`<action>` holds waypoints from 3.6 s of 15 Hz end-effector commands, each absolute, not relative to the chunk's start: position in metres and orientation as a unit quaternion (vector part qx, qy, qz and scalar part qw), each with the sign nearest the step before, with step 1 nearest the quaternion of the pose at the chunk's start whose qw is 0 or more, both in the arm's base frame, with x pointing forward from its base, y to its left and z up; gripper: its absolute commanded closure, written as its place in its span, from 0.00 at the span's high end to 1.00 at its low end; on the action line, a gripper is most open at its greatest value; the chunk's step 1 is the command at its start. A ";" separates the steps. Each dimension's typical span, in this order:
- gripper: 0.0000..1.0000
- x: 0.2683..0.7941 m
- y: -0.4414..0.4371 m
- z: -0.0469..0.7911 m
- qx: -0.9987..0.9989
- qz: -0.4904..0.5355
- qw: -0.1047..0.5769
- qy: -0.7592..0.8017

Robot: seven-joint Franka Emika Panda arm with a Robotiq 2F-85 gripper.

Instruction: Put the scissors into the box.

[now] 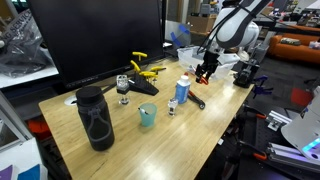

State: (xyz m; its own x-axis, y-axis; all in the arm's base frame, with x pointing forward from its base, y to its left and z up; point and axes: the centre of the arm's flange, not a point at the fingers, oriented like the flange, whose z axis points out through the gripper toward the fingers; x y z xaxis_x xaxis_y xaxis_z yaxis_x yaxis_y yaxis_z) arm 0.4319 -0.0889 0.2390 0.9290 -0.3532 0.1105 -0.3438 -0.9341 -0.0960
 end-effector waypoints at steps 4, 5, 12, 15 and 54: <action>0.55 0.442 -0.109 0.283 -0.977 -0.116 0.021 0.178; 0.55 0.444 -0.116 0.287 -0.976 -0.121 0.017 0.182; 0.55 0.452 -0.175 0.317 -0.960 -0.165 -0.007 0.227; 0.55 0.448 -0.207 0.323 -0.945 -0.185 -0.011 0.269; 1.00 0.479 -0.259 0.266 -0.906 -0.171 0.012 0.387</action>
